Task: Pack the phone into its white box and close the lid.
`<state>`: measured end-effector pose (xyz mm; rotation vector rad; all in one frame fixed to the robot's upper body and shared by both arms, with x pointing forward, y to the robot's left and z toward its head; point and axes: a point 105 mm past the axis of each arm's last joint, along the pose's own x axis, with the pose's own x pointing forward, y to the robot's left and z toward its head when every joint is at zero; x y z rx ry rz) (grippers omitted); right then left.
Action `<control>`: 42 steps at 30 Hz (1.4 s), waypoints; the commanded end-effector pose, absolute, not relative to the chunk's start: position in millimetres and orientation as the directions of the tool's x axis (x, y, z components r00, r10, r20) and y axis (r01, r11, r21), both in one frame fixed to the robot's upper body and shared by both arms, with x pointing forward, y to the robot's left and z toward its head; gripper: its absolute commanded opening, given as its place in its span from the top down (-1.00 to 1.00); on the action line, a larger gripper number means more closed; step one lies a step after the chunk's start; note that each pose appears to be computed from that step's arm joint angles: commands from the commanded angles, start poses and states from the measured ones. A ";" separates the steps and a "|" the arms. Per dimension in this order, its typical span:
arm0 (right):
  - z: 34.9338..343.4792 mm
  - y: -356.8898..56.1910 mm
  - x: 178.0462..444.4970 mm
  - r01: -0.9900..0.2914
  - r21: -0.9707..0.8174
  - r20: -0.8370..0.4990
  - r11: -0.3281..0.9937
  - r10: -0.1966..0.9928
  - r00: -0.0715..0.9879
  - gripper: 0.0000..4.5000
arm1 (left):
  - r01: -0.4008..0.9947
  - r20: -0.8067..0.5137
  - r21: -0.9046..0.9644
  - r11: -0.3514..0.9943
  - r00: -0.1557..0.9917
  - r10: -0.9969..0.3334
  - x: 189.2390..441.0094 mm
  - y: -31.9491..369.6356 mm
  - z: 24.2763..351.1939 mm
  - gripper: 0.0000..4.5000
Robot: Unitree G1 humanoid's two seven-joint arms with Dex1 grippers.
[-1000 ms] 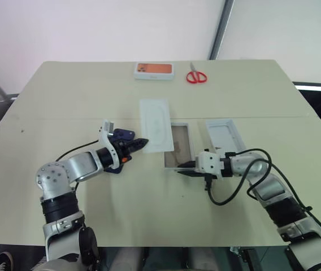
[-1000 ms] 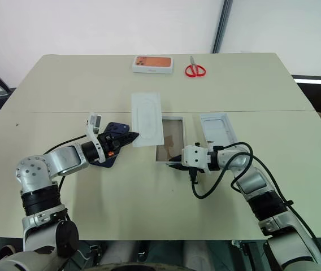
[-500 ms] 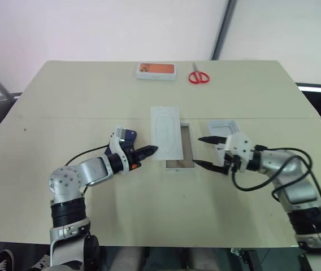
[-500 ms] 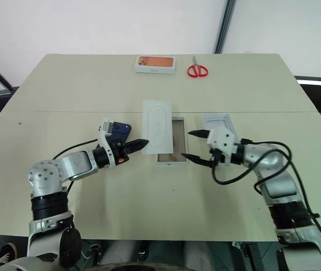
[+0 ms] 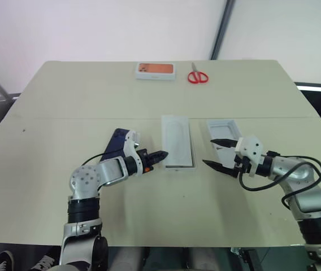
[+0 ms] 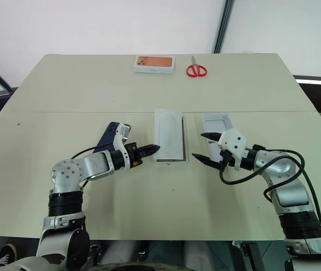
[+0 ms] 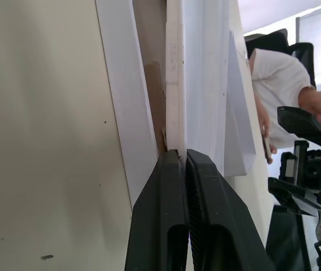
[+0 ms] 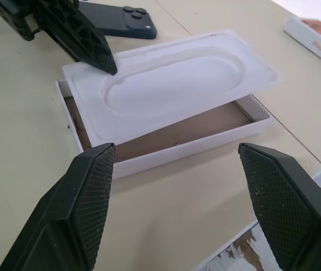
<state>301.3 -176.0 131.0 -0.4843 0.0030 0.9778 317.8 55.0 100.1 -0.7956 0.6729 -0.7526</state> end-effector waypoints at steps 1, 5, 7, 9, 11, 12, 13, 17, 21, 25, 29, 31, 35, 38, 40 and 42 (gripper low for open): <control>141.7 -171.5 301.0 -0.783 -0.431 -0.188 0.449 0.804 0.565 -0.62 | 0.373 -0.201 -0.808 0.456 0.554 -0.808 320.0 50.9 111.3 1.00; 140.5 -167.0 301.9 -0.783 -0.435 -0.186 0.444 0.807 0.561 -0.64 | 0.394 -0.192 -0.804 0.445 0.537 -0.822 317.0 44.3 113.9 0.57; 139.6 -165.9 301.8 -0.784 -0.436 -0.187 0.442 0.808 0.559 -0.64 | 0.405 -0.194 -0.795 0.453 0.537 -0.821 316.6 43.8 114.8 0.15; 138.4 -165.6 302.0 -0.784 -0.438 -0.191 0.440 0.807 0.559 -0.64 | 0.422 -0.180 -0.793 0.440 0.528 -0.830 314.9 42.6 118.6 -0.28; 138.4 -164.8 302.4 -0.784 -0.437 -0.189 0.440 0.808 0.558 -0.64 | 0.438 -0.164 -0.790 0.429 0.523 -0.836 313.6 42.2 123.6 -0.71; 138.6 -164.4 302.8 -0.784 -0.437 -0.187 0.441 0.808 0.559 -0.64 | 0.445 -0.166 -0.781 0.438 0.528 -0.833 314.0 42.9 124.7 -0.94; 139.3 -163.7 303.5 -0.783 -0.437 -0.182 0.443 0.809 0.559 -0.64 | 0.451 -0.164 -0.776 0.441 0.531 -0.831 314.2 43.2 126.6 -0.94; 144.7 -158.1 306.4 -0.778 -0.432 -0.147 0.456 0.815 0.560 -0.64 | 0.478 -0.141 -0.769 0.425 0.521 -0.842 312.8 42.7 135.7 -0.94; 149.7 -151.2 307.9 -0.780 -0.425 -0.121 0.459 0.825 0.551 -0.64 | 0.501 -0.140 -0.755 0.424 0.509 -0.849 311.2 43.3 141.1 -0.94; 157.6 -143.2 313.9 -0.778 -0.407 -0.077 0.478 0.831 0.551 -0.64 | 0.548 -0.164 -0.708 0.446 0.487 -0.858 305.3 44.8 144.0 -0.94; 165.2 -137.7 320.7 -0.768 -0.376 -0.029 0.518 0.822 0.569 -0.64 | 0.603 -0.142 -0.663 0.443 0.479 -0.866 301.2 49.2 154.9 -0.94; 164.0 -131.7 327.4 -0.753 -0.380 -0.033 0.538 0.805 0.592 -0.64 | 0.637 -0.141 -0.608 0.474 0.501 -0.854 302.3 57.8 158.7 -0.94; 160.2 -112.9 336.1 -0.750 -0.383 -0.049 0.539 0.799 0.600 -0.30 | 0.695 -0.144 -0.429 0.577 0.578 -0.803 309.8 84.5 158.7 -0.97; 153.7 -94.0 340.3 -0.754 -0.417 -0.082 0.508 0.805 0.588 0.36 | 0.728 -0.129 -0.307 0.613 0.607 -0.784 313.2 103.1 158.4 -0.97; 144.1 -86.1 345.3 -0.757 -0.434 -0.131 0.488 0.797 0.589 0.81 | 0.746 -0.129 -0.205 0.633 0.621 -0.773 314.4 112.8 156.8 -0.97; 137.5 -81.2 351.9 -0.746 -0.462 -0.158 0.480 0.783 0.602 0.97 | 0.757 -0.122 -0.190 0.626 0.614 -0.780 313.2 120.3 155.6 -0.97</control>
